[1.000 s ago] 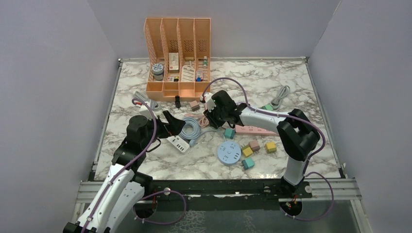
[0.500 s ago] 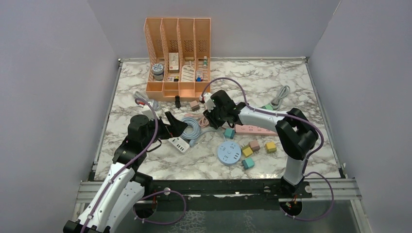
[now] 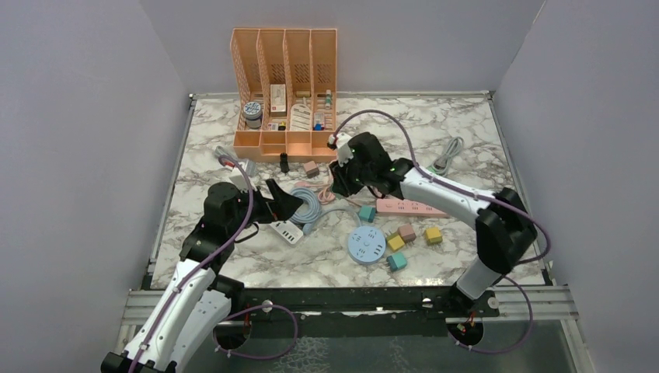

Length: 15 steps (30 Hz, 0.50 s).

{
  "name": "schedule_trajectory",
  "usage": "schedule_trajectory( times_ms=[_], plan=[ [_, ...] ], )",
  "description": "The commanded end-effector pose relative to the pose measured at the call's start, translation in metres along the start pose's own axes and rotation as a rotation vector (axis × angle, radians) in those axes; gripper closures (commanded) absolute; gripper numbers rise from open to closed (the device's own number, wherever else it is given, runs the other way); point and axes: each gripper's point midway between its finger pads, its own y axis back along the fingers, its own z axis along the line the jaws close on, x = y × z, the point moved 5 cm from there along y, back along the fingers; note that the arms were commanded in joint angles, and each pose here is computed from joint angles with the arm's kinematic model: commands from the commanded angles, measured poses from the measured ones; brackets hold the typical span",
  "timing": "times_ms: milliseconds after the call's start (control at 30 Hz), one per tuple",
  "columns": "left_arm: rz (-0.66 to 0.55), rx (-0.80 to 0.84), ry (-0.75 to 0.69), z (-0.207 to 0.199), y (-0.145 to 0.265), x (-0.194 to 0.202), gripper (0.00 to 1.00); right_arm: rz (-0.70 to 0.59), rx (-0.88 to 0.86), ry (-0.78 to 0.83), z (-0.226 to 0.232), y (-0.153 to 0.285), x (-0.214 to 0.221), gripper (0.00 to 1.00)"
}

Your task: Insert the plug

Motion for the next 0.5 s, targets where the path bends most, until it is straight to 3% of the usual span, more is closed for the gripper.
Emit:
schedule_trajectory(
  times_ms=[0,300,467],
  plan=[
    [0.009,0.151,-0.033,-0.03,0.009,-0.012,0.01,-0.159,-0.173,-0.101,0.032,0.059,-0.044,0.72],
    [0.193,0.467,-0.028,-0.075,0.02,-0.004,0.12,-0.28,-0.607,-0.225,0.092,0.146,-0.047,0.72],
    [0.252,0.583,-0.053,-0.094,0.03,0.005,0.16,-0.264,-0.803,-0.246,0.112,0.17,-0.04,0.72]
  ],
)
